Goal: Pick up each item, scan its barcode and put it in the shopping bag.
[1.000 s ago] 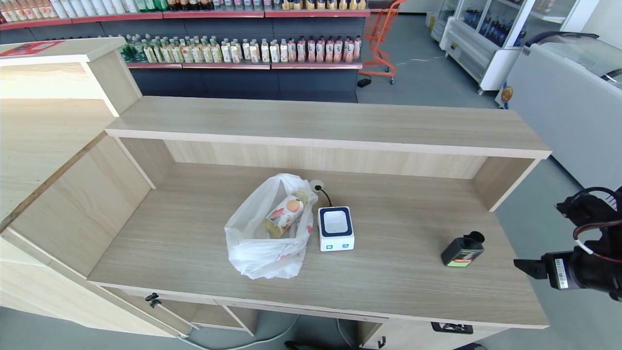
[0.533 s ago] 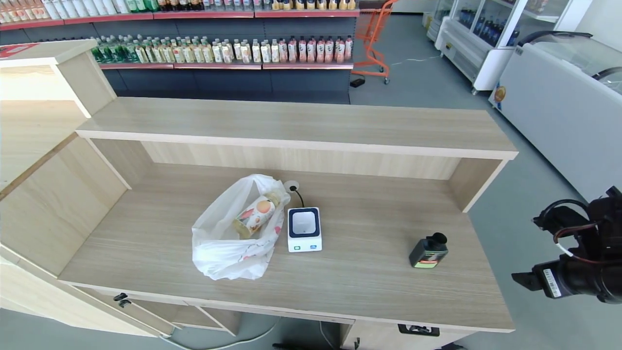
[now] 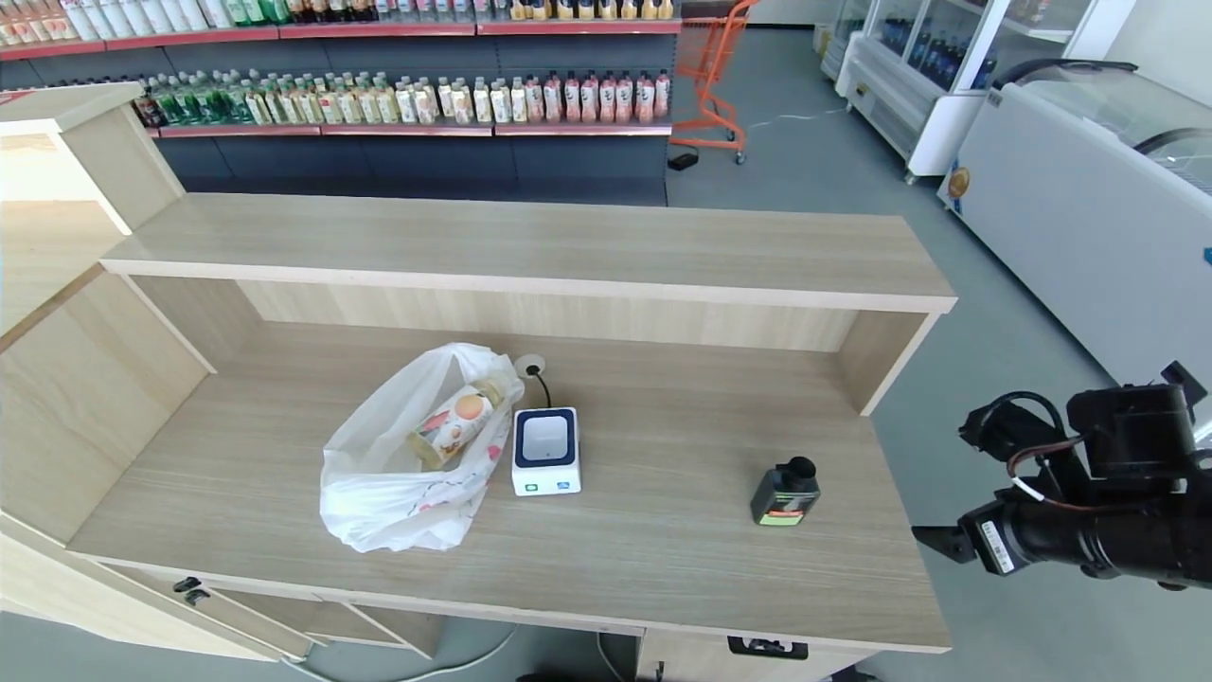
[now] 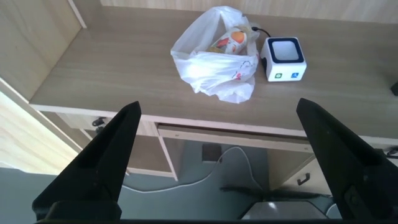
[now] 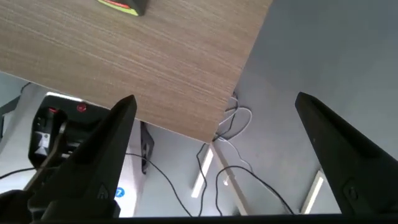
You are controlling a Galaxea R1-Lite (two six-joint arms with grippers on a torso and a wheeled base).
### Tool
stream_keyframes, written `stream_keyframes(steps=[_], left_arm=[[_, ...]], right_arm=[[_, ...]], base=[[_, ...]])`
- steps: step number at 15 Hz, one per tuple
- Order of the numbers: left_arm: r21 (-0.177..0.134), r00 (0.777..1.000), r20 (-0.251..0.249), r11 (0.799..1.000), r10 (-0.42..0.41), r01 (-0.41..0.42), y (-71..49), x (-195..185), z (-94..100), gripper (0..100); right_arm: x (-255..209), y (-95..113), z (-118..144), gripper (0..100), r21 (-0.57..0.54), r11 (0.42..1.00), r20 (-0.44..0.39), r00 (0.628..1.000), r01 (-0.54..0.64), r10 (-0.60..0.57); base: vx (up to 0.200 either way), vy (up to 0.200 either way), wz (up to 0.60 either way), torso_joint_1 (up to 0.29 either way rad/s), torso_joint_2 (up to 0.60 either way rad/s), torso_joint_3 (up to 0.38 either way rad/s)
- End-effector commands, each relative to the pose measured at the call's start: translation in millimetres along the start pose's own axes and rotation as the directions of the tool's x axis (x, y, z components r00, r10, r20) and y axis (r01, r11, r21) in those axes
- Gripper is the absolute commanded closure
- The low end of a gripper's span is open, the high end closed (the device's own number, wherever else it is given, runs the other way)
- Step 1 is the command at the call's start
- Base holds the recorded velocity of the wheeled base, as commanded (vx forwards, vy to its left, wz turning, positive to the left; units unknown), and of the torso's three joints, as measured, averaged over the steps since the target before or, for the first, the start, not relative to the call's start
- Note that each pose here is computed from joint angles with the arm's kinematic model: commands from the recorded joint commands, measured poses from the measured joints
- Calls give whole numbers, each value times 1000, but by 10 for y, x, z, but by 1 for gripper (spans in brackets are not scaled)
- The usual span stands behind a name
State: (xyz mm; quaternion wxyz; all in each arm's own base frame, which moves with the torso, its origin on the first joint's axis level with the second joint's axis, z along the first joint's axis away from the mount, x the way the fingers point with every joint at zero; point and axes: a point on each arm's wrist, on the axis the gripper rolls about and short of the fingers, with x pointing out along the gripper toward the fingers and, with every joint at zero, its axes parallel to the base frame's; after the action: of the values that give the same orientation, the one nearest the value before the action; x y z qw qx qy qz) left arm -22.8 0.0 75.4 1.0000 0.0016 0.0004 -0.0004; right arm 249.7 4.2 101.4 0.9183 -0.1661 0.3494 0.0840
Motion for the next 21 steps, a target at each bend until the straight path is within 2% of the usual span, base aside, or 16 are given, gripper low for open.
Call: stream_keyframes(steps=[1, 3, 5, 8, 14, 18, 21], left_arm=[[0, 1000, 1, 1000, 1, -1, 0, 0, 0, 0], [0, 1000, 1, 1000, 1, -1, 0, 0, 0, 0], [0, 1000, 1, 1000, 1, -1, 0, 0, 0, 0], [0, 1000, 1, 1000, 1, -1, 0, 0, 0, 0], [0, 1000, 1, 1000, 1, -1, 0, 0, 0, 0], [0, 1000, 1, 1000, 1, -1, 0, 0, 0, 0], [0, 1000, 1, 1000, 1, -1, 0, 0, 0, 0]], right_arm=[[135, 142, -1, 0, -41, 997, -27, 997, -68, 67], [210, 205, -17, 0, -134, 986, -48, 994, -101, 96], [296, 322, 41, 0, -211, 964, -29, 986, -164, 161], [517, 382, 130, 0, -337, 931, 18, 987, -143, 158], [782, 443, 99, 0, -362, 918, 8, 984, -161, 176], [955, 488, 244, 0, -380, 898, 67, 962, -222, 266], [1056, 519, 287, 0, -438, 873, 72, 960, -214, 271]], base=[[0, 0, 0, 0, 0, 0], [0, 0, 0, 0, 0, 0], [0, 0, 0, 0, 0, 0], [0, 0, 0, 0, 0, 0], [0, 0, 0, 0, 0, 0], [0, 0, 0, 0, 0, 0], [0, 0, 0, 0, 0, 0]])
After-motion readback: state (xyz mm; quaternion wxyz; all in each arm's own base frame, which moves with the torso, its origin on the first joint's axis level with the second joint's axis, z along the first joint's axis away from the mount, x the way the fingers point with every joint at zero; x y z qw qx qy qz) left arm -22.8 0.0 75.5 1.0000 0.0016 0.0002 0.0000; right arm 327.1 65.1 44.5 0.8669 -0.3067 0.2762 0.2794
